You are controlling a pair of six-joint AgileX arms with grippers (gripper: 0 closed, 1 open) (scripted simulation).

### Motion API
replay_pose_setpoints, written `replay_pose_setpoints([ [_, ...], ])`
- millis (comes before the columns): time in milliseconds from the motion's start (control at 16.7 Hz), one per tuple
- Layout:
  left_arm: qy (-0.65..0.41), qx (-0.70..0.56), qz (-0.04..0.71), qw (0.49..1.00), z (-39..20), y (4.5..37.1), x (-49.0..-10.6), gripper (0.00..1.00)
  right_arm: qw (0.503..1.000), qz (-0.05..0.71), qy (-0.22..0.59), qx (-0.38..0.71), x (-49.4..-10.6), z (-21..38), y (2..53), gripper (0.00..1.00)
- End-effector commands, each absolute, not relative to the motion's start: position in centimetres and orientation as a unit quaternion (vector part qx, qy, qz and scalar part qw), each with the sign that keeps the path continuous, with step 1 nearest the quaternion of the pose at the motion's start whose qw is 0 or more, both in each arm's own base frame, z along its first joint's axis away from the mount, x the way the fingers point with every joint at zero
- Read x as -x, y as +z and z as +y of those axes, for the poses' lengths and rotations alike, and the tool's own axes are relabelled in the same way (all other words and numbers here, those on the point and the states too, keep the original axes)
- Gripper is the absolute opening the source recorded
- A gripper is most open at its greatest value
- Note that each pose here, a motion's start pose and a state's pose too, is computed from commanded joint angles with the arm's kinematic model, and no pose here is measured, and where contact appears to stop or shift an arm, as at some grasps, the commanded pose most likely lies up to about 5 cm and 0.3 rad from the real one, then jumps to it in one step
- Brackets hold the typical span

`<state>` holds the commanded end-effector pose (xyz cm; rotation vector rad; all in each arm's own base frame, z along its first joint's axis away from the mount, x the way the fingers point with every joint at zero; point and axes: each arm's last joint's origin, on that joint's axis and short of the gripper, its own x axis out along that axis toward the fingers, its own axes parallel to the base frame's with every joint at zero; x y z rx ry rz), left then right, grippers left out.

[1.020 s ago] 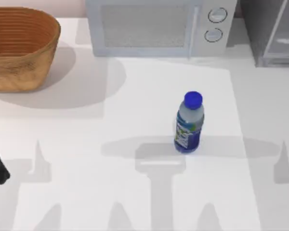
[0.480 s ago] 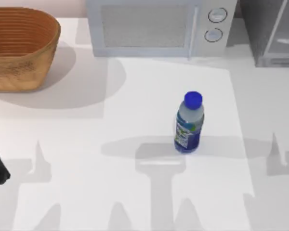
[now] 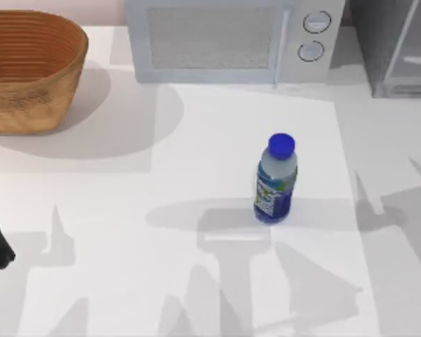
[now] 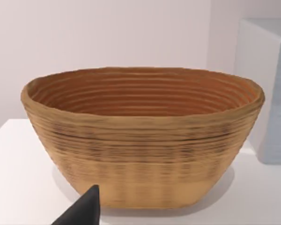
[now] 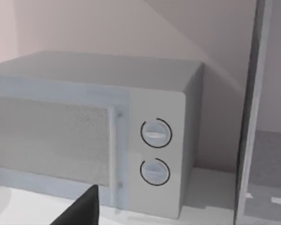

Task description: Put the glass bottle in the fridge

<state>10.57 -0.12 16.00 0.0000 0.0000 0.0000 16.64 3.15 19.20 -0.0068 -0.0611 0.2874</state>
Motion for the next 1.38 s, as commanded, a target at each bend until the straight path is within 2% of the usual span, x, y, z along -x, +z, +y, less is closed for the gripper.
replay_pose_setpoints([
  [360,0.0,0.0,0.0,1.0,-0.1,16.0,-10.6,1.0,0.977,-0.038,0.21,0.007,-19.6,5.5,18.3,1.0],
  [780,0.0,0.0,0.0,1.0,-0.1,16.0,-10.6,1.0,0.957,-0.003,0.289,0.015,-22.3,8.8,13.3,1.0],
  [1380,0.0,0.0,0.0,1.0,-0.1,16.0,-10.6,1.0,0.926,0.05,0.374,0.024,-21.9,11.6,5.8,1.0],
])
